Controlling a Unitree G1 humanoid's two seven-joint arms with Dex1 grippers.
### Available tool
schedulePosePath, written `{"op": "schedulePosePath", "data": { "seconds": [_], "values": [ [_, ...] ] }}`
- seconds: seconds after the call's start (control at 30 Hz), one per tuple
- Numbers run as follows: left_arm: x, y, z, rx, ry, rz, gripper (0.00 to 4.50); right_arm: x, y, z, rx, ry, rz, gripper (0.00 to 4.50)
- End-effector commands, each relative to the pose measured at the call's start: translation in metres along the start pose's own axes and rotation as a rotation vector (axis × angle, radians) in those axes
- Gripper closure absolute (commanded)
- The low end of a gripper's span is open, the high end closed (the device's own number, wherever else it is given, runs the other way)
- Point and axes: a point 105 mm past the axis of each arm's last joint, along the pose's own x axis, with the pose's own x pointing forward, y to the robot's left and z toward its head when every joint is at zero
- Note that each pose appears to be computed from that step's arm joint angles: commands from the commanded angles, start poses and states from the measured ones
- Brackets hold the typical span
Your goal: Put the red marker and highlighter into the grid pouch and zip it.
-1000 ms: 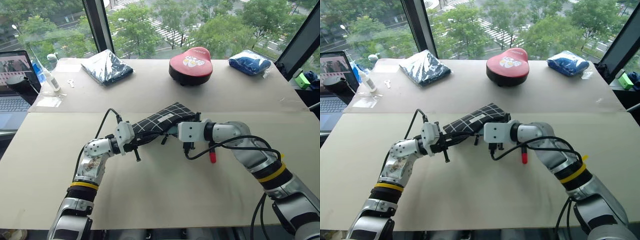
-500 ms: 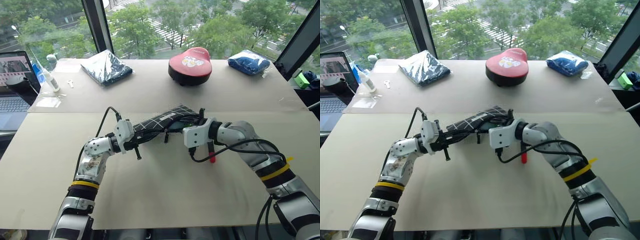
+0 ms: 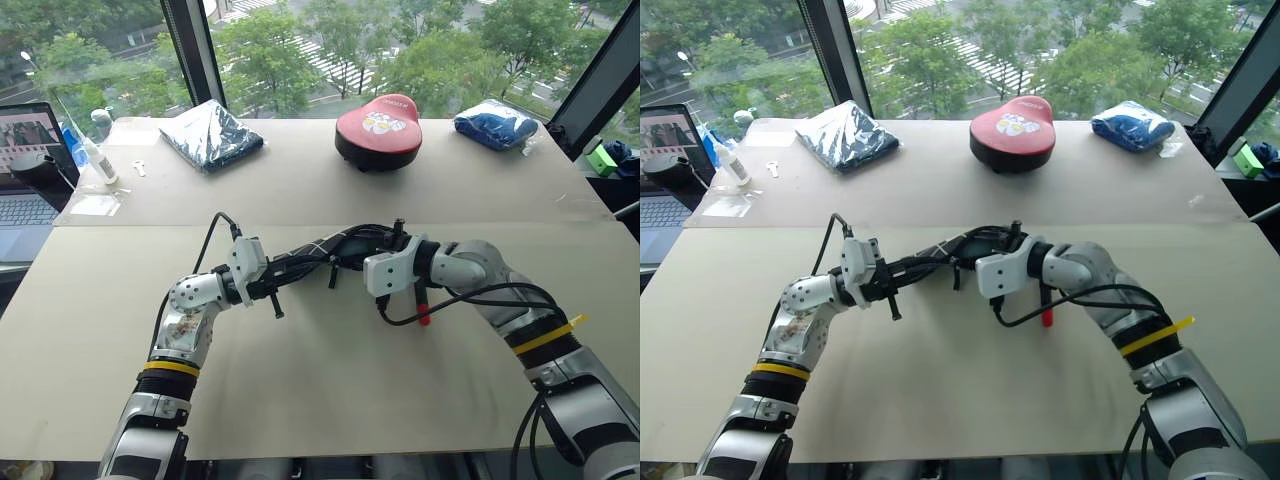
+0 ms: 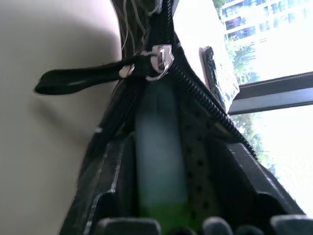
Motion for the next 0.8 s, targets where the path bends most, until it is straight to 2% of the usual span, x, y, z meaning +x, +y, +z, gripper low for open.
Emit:
{"op": "schedulePosePath", "data": {
  "seconds": [0.03, 0.17, 0.27, 0.33, 0.4, 0.5, 0.63, 0.8],
  "values": [
    [0.004, 0.002, 0.016, 0.039, -0.050, -0.006, 4.50, -0.016, -0.033, -0.002, 0.021, 0.006, -0.098, 1.15],
    [0.004, 0.001, 0.016, 0.038, -0.048, -0.008, 4.50, -0.036, -0.053, -0.006, 0.139, -0.002, -0.154, 1.15],
    [0.003, 0.001, 0.015, 0.038, -0.043, -0.007, 4.50, -0.058, -0.065, -0.014, 0.337, 0.016, -0.151, 1.15],
    [0.003, 0.001, 0.015, 0.037, -0.042, -0.006, 4.50, -0.077, -0.061, -0.015, 0.581, 0.011, -0.088, 1.15],
    [0.002, 0.001, 0.015, 0.037, -0.040, -0.006, 4.50, -0.100, -0.050, 0.000, 0.868, -0.070, 0.041, 1.15],
    [0.002, 0.000, 0.015, 0.035, -0.039, -0.005, 4.50, -0.122, -0.045, 0.016, 1.091, -0.151, 0.094, 1.15],
    [0.002, 0.000, 0.015, 0.033, -0.037, 0.000, 4.50, -0.131, -0.026, -0.002, 1.170, 0.016, 0.022, 1.15],
    [-0.001, -0.001, 0.013, 0.030, -0.028, 0.004, 4.50, -0.127, -0.004, -0.020, 1.244, 0.231, -0.081, 1.15]
  ]
}}
